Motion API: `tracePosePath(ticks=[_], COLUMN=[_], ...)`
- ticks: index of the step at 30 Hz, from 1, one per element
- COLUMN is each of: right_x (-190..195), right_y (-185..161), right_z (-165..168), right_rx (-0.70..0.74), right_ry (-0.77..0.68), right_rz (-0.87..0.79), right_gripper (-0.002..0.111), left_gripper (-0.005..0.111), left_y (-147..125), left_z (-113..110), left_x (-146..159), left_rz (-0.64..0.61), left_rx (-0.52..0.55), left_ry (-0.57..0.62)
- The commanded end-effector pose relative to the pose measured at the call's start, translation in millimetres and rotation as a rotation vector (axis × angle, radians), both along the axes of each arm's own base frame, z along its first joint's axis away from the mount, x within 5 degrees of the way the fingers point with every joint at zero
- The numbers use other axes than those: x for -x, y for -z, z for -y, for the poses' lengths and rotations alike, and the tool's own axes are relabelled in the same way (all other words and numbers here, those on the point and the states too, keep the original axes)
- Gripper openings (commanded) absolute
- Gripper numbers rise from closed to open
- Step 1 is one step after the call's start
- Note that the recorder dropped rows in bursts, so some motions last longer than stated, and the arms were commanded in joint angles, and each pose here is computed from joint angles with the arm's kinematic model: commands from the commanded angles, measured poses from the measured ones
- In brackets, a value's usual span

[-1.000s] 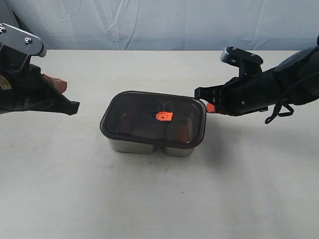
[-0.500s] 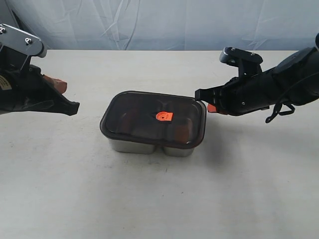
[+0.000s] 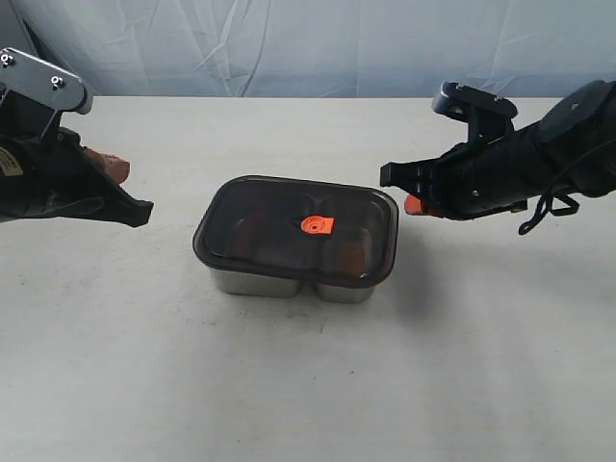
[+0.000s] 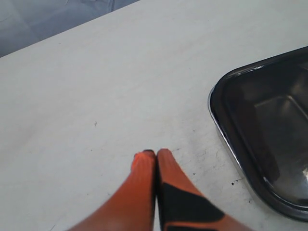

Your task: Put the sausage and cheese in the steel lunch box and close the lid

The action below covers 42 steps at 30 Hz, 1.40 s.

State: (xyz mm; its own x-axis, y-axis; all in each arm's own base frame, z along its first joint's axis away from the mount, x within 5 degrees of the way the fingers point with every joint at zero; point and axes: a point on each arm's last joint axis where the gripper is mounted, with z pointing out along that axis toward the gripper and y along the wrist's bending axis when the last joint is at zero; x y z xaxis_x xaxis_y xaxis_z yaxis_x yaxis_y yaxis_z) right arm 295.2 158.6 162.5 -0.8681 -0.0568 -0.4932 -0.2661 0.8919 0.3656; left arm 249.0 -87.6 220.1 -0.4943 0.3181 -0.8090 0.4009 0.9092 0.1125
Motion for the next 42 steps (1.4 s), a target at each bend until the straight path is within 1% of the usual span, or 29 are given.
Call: tracePosePath(ticks=[1, 6, 16, 24, 28, 31, 35, 38, 40, 42], right_x=[2, 0, -2, 0, 2, 2, 1, 1, 1, 4], right_y=[6, 8, 11, 12, 14, 14, 3, -14, -27, -39], right_z=[-1, 0, -23, -25, -21, -15, -6, -2, -2, -5], right_rx=[0.034, 0.032, 0.023, 0.029, 0.067, 0.138, 0.211, 0.212, 0.184, 0.155], right_ry=[-0.051, 0.002, -0.077, -0.115, -0.15, -0.133, -0.088, -0.044, -0.029, -0.028], right_rz=[-0.035, -0.038, -0.063, -0.088, -0.107, -0.108, -0.072, -0.016, 0.033, 0.078], right_gripper=[0.0, 0.0, 0.0, 0.0, 0.0, 0.0, 0.0, 0.0, 0.0, 0.0], left_gripper=[0.0, 0.0, 0.0, 0.0, 0.0, 0.0, 0.0, 0.0, 0.0, 0.0], left_y=[-1, -1, -1, -1, 0, 0, 0, -2, -4, -5], left_z=[1, 1, 1, 1, 1, 1, 1, 2, 9, 23], left_x=[-1, -1, -1, -1, -1, 0, -1, -2, -1, 1], left_rz=[0.005, 0.003, 0.004, 0.004, -0.004, -0.005, -0.002, 0.022, 0.051, 0.086], left_rx=[0.007, 0.006, 0.015, 0.015, 0.013, 0.012, 0.014, 0.025, 0.034, 0.042], left_ry=[-0.002, -0.001, -0.008, -0.008, -0.008, -0.007, -0.008, -0.008, 0.016, 0.067])
